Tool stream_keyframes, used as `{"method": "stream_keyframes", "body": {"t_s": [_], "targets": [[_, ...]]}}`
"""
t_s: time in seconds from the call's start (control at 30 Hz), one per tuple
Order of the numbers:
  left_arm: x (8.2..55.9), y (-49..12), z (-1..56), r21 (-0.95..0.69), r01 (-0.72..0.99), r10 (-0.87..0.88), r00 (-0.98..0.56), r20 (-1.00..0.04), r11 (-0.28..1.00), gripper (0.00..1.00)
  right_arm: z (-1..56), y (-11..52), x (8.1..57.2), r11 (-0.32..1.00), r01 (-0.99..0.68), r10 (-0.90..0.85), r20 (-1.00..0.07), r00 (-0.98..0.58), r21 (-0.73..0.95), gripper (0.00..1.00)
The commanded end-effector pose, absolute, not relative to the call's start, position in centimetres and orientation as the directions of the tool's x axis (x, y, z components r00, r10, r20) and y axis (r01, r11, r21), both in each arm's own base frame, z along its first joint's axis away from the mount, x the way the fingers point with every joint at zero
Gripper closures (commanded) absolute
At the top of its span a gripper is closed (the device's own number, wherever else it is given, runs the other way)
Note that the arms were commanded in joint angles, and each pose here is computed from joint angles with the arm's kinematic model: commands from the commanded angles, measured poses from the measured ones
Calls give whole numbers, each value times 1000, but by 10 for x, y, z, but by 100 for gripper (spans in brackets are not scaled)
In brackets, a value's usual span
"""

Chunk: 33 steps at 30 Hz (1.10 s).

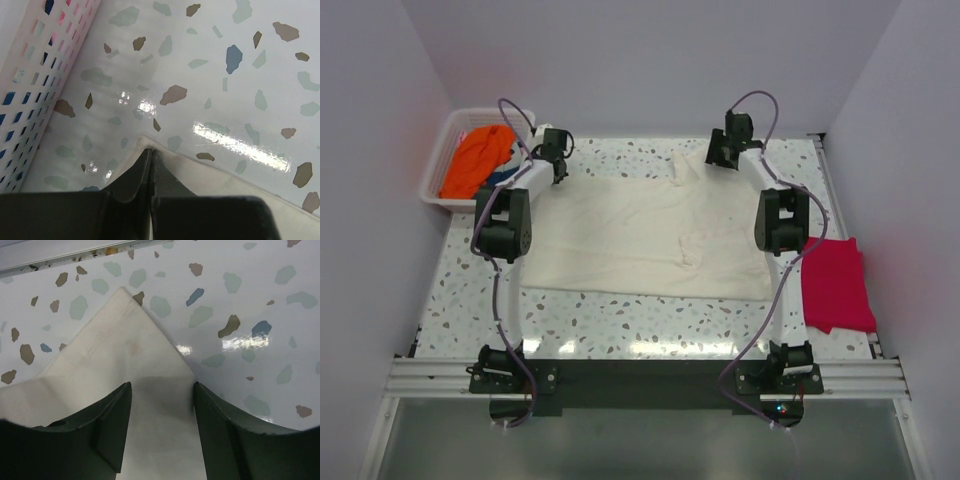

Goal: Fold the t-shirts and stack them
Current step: Fold the tshirt

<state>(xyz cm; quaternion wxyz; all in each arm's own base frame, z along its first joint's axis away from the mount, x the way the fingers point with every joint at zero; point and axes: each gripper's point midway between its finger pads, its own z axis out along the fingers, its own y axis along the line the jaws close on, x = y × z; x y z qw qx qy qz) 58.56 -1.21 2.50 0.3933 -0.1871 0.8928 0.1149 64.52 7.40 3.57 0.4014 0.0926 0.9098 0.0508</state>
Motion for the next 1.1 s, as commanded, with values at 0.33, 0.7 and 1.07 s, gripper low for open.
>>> {"method": "stream_keyframes", "body": {"t_s": [0.33,0.7,1.07], "targets": [[597,-14,78,-43,-430,-285,-517,-807,902,100,38,76,634,975,187,216,-706,-674,120,87],[598,-5,102,-77,-446,-303,-462,-833,892,100,121,65,641,954,189,298,-812,-502,233,100],[598,1,50,-5,-500,-334,-571,-750,866,46,124,73,628,935,154,354,-789,-503,321,100]]}}
